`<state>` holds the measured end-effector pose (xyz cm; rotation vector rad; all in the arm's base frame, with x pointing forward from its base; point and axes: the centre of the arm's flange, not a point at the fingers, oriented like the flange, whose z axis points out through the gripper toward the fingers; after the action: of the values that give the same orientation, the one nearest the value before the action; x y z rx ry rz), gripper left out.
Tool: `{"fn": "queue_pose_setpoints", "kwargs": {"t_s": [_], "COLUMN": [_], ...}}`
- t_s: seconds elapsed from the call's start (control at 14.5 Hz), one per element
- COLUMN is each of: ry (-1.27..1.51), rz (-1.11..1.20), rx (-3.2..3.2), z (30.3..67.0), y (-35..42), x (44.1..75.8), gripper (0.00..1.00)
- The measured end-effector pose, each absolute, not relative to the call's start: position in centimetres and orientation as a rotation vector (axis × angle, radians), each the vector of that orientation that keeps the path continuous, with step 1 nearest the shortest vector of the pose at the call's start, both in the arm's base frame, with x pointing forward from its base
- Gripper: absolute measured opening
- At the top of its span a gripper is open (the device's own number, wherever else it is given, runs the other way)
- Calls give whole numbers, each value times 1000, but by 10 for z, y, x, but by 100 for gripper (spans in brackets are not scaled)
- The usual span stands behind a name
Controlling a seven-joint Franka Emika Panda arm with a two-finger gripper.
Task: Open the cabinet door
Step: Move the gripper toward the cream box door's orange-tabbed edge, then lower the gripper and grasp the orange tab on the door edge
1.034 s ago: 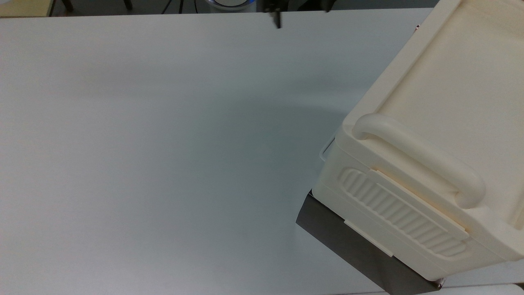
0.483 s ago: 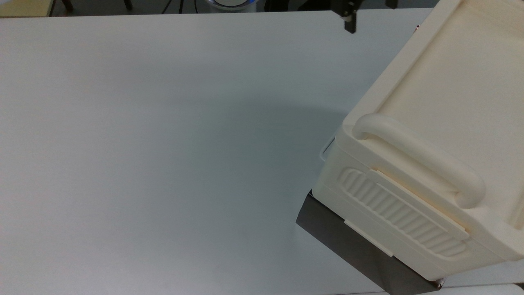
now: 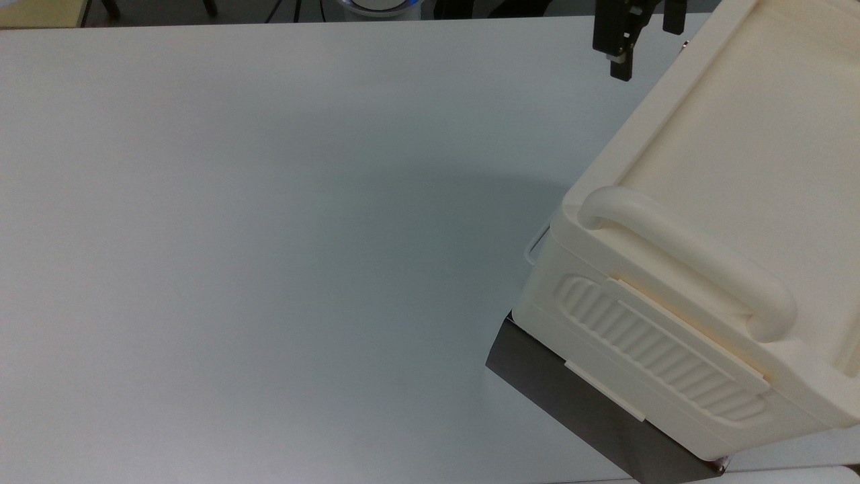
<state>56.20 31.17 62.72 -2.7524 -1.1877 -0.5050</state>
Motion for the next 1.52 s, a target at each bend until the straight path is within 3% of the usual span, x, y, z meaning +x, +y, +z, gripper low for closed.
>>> {"fn": "queue_pose_setpoints", "kwargs": {"t_s": [0.55, 1.1, 1.24, 1.38, 1.52], "ry": [-1278, -1269, -1271, -1271, -1269], "rz": [-537, -589, -586, -585, -582], "rx": [-2691, -2681, -2679, -2678, -2676], "z": [625, 622, 622, 622, 621], "y": [325, 328, 328, 328, 328], "x": [560, 567, 567, 567, 567], "gripper": [97, 84, 69, 65, 43]}}
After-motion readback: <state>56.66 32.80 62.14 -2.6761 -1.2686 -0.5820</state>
